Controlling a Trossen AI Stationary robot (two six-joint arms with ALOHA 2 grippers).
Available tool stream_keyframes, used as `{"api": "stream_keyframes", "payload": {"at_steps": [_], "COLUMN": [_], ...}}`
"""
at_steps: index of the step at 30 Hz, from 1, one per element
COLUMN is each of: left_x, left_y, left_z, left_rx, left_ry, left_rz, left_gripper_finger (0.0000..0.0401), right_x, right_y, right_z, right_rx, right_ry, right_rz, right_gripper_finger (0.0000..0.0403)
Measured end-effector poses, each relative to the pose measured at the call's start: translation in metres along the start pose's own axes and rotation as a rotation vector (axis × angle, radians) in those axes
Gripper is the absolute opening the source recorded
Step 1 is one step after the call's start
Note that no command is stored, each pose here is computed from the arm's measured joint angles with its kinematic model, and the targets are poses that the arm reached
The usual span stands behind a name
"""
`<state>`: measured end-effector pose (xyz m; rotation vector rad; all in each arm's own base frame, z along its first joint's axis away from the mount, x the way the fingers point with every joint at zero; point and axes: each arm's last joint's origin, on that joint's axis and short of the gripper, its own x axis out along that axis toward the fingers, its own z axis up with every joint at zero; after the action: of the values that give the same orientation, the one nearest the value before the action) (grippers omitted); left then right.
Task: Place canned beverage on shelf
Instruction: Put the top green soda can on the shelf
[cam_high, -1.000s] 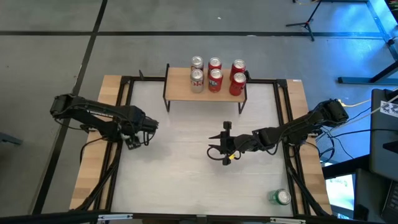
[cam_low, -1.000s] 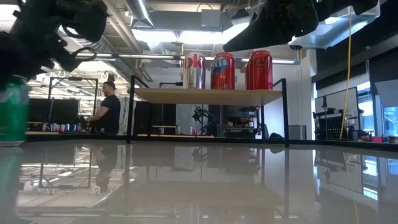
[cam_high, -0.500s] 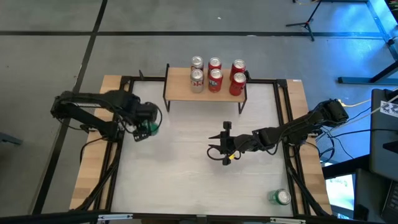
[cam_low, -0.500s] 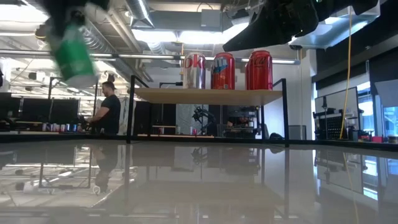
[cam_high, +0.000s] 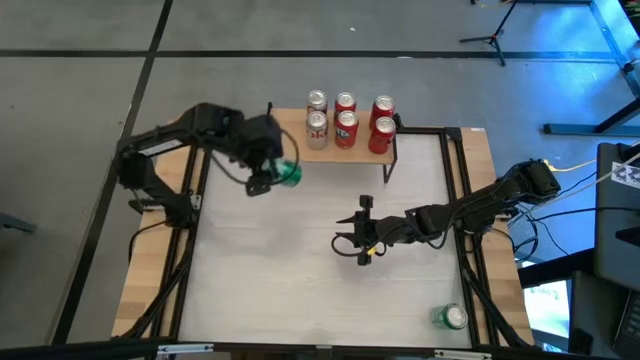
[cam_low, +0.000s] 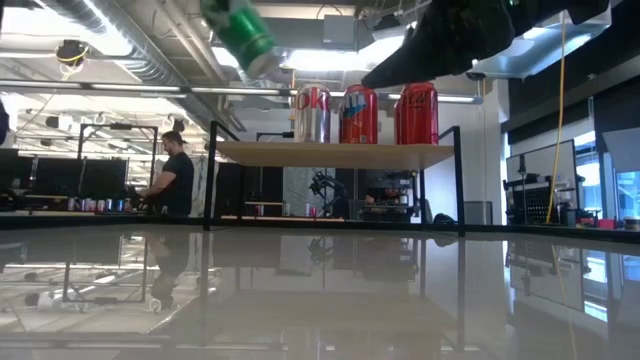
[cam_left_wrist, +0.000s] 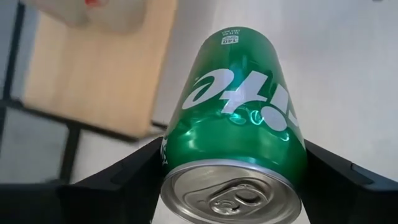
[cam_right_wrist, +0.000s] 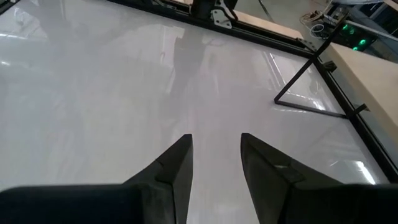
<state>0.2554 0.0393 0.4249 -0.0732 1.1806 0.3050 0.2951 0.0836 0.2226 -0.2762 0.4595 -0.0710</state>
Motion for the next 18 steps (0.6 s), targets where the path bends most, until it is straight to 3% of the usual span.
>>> {"api": "stream_keyframes", "payload": {"at_steps": [5,11,15,18], "left_x": [0.009,0.032,0.040,0.047], "left_y": [0.022,0.051,0.057,0.042], "left_z": [0.024,0.034,0.035,0.035], "left_rx": [0.029,0.060,0.065,0.101], "left_ry": [-0.005,0.073,0.094,0.110], "left_rz": [0.055,0.141,0.102,0.008], "left_gripper_finger": [0.0285,0.0285,0.0285,0.0286], "right_x": [0.000,0.000,0.000,0.000], "right_y": [0.000,0.000,0.000,-0.001], "right_z": [-0.001,-0.002,-0.004,-0.004], "right_rx": [-0.002,-0.012,-0.023,-0.031], "right_ry": [0.005,0.021,0.040,0.047], "right_rz": [0.001,0.002,-0.024,-0.052], "right_gripper_finger": [0.0133,0.0133,0.0133,0.0133]}}
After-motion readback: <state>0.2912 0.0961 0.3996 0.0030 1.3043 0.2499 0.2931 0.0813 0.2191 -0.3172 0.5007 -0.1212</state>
